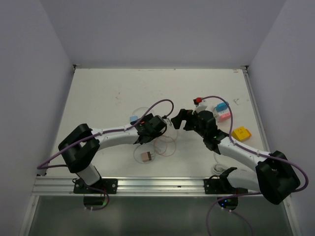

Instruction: Pull the plug off the socket

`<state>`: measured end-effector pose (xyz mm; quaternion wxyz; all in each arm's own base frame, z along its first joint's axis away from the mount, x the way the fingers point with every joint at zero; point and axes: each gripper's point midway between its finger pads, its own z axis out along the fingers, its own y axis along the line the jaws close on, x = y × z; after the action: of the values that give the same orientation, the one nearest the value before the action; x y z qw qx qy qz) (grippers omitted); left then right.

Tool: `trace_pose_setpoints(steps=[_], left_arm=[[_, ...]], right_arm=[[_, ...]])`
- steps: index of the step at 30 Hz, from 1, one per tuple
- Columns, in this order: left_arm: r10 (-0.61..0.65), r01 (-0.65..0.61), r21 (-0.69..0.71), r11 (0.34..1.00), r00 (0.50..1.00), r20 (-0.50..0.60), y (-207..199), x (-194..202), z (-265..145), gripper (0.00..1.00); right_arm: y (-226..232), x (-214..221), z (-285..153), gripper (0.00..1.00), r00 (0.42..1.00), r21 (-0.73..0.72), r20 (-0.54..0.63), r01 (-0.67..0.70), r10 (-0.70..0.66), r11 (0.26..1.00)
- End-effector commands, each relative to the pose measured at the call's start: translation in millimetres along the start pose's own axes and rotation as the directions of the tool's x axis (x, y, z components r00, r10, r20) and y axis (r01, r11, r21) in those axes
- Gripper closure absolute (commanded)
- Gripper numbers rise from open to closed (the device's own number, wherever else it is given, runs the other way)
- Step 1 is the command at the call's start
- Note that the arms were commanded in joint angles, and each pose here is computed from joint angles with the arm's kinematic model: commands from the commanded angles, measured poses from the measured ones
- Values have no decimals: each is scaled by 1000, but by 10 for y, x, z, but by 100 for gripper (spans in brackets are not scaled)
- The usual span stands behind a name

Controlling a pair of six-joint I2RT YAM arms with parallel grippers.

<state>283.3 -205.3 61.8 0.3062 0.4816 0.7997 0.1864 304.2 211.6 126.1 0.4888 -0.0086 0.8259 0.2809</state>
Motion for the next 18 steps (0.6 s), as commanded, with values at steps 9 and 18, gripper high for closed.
trace_pose_setpoints(steps=[9,18], left_arm=[[-185,184,-61,981,983,-3,252,-145,124,52],[-405,402,-94,911,914,-13,615,-234,49,100]], right_arm=[[81,-76,43,1,1000,-41,26,-11,12,999],[339,-5,96,3,999,-177,-38,16,-23,984]])
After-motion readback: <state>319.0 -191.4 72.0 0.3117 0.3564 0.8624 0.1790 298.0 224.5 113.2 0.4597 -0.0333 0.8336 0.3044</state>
